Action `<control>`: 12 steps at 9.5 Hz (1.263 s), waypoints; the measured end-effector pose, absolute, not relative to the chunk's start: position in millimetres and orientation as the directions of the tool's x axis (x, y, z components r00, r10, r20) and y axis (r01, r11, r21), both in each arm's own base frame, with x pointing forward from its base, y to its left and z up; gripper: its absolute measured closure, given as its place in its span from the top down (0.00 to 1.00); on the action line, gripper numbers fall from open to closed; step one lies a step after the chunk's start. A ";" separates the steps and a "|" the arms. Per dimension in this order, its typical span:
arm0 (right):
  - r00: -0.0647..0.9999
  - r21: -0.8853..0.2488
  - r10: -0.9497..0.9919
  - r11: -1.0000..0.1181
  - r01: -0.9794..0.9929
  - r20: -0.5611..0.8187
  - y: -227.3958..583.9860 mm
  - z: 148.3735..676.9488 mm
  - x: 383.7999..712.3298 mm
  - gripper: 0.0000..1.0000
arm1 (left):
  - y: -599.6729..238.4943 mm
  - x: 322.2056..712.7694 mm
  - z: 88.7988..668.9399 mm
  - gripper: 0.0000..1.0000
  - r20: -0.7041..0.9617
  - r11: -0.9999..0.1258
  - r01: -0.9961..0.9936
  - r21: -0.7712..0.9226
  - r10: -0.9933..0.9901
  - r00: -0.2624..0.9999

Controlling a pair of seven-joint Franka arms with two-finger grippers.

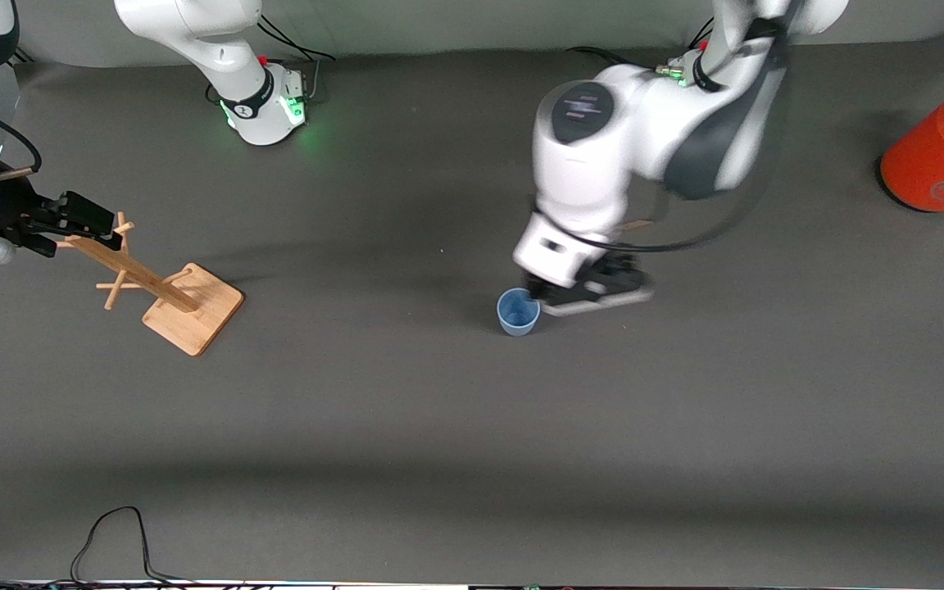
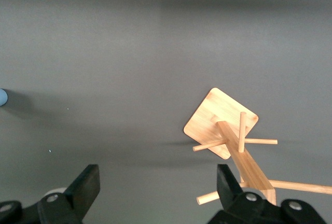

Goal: Rotate and upright cup with both arms

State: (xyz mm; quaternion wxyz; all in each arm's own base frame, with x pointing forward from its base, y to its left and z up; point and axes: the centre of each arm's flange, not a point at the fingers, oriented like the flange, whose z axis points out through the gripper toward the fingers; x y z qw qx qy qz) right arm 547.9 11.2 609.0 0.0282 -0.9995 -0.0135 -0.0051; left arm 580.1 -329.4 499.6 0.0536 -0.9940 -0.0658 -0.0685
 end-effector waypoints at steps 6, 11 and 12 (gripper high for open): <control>1.000 -0.031 0.027 -0.999 0.027 0.006 8.4 605.5 554.6 1.00 | -87.5 590.8 573.8 1.00 -0.024 -0.989 0.104 -0.101 0.107 0.994; 1.000 -0.027 0.016 -1.000 0.016 0.002 24.8 609.1 553.1 1.00 | 10.6 563.8 566.4 1.00 -0.036 -0.988 0.118 -0.102 0.122 0.992; 1.000 -0.026 0.016 -1.000 0.016 -0.001 24.6 609.3 552.8 1.00 | 10.4 563.8 563.2 1.00 -0.037 -0.988 0.117 -0.102 0.121 0.992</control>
